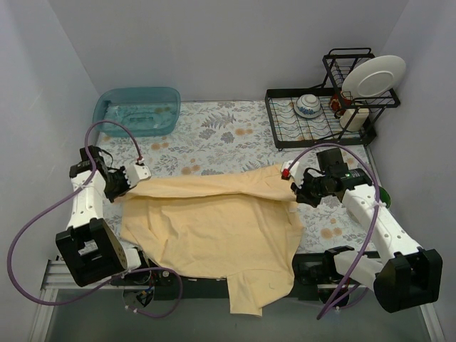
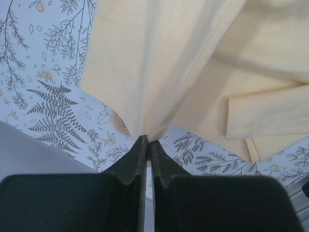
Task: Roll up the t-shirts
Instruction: Fold the T-shirt at the center of the board.
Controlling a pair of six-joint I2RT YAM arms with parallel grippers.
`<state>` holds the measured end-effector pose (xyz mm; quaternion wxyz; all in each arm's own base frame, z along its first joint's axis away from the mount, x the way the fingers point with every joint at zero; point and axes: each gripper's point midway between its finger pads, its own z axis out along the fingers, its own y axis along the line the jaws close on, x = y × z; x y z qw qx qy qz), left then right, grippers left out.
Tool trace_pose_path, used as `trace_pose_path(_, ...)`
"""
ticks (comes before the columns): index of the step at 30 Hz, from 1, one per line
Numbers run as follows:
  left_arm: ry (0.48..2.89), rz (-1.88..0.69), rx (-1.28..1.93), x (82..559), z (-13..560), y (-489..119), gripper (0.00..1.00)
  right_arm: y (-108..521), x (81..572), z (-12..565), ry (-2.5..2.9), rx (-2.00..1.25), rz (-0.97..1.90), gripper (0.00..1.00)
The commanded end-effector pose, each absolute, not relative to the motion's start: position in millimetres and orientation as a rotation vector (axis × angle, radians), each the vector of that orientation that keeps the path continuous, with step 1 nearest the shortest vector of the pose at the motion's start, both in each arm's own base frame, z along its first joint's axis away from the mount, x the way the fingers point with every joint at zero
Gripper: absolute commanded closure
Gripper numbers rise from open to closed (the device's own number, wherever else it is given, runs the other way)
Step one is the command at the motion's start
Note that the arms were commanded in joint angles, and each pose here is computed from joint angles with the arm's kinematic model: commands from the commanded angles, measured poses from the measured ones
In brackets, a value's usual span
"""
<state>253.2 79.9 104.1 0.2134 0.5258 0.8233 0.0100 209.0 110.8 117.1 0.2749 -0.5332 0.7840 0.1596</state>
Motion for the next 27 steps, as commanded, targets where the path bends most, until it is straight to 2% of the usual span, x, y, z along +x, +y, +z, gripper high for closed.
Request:
trace_pose_path(1, 2.270, 0.102, 1.511, 243, 105, 85, 1.00, 112, 188, 112, 2.049, -1.548, 0.486, 0.99)
trace_pose_path(10, 2.303, 0.124, 1.614, 211, 82, 86, 1.00, 114, 159, 105, 2.013, -1.680, 0.613, 0.99)
trace_pose_path(12, 2.314, 0.150, 1.614, 211, 78, 90, 1.00, 115, 151, 106, 1.994, -1.721, 0.656, 0.93)
trace_pose_path(13, 2.332, 0.171, 1.596, 212, 77, 92, 0.89, 113, 144, 106, 2.011, -1.740, 0.684, 0.87)
trace_pose_path(14, 2.336, 0.188, 1.583, 214, 79, 95, 0.81, 111, 148, 108, 2.014, -1.744, 0.660, 0.77)
trace_pose_path(17, 2.301, 0.218, 1.499, 236, 96, 98, 0.63, 108, 186, 123, 2.048, -1.605, 0.510, 0.71)
trace_pose_path(20, 2.257, 0.173, 1.382, 263, 123, 92, 0.55, 115, 219, 141, 2.034, -1.497, 0.526, 0.69)
trace_pose_path(23, 2.294, 0.095, 1.218, 288, 133, 91, 0.52, 130, 244, 143, 2.084, -1.432, 0.638, 0.69)
trace_pose_path(27, 2.466, -0.155, 0.703, 312, 126, 79, 0.52, 150, 281, 138, 2.097, -1.386, 0.741, 0.62)
